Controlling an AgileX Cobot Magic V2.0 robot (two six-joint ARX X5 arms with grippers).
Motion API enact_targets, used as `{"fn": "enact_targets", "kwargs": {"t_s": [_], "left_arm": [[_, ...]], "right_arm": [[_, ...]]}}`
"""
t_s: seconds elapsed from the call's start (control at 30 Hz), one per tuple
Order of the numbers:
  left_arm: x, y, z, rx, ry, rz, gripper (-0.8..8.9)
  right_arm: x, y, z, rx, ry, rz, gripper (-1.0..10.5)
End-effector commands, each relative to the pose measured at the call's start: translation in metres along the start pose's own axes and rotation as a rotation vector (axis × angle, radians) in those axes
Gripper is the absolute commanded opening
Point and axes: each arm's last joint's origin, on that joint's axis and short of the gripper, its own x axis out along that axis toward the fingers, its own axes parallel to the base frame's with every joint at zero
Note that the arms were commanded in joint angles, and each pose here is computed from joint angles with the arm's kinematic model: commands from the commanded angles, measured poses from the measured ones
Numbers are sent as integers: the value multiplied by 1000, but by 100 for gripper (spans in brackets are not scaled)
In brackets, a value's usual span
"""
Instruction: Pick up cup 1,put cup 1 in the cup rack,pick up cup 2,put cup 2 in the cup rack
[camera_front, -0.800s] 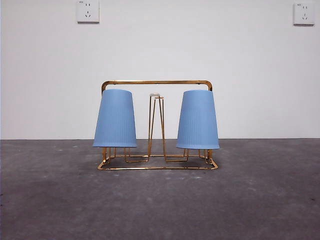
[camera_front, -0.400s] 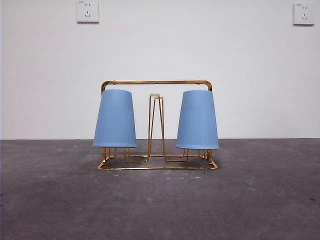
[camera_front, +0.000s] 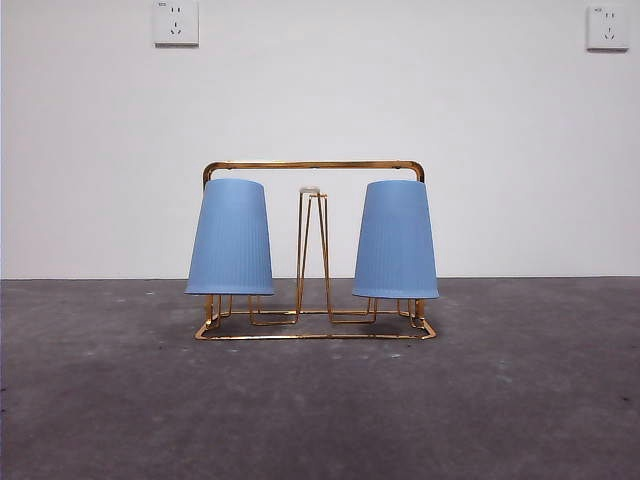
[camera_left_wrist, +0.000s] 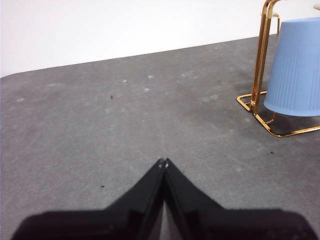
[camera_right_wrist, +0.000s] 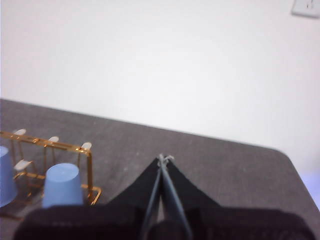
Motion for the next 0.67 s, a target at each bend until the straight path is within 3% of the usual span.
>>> {"fn": "enact_targets", "kwargs": {"t_s": [0.03, 0.33, 0.6, 0.67], "left_arm": [[1, 0, -3, -11, 5, 0, -3], [1, 0, -3, -10, 5, -1, -3], [1, 0, -3, -10, 5, 0, -3], [1, 0, -3, -11, 5, -1, -3]], "right_arm": [[17, 4, -41, 0, 1, -13, 2], [44, 18, -151, 4, -1, -13, 2], [58, 27, -218, 153, -3, -47, 2], [58, 28, -225, 172, 47, -50, 2]]}}
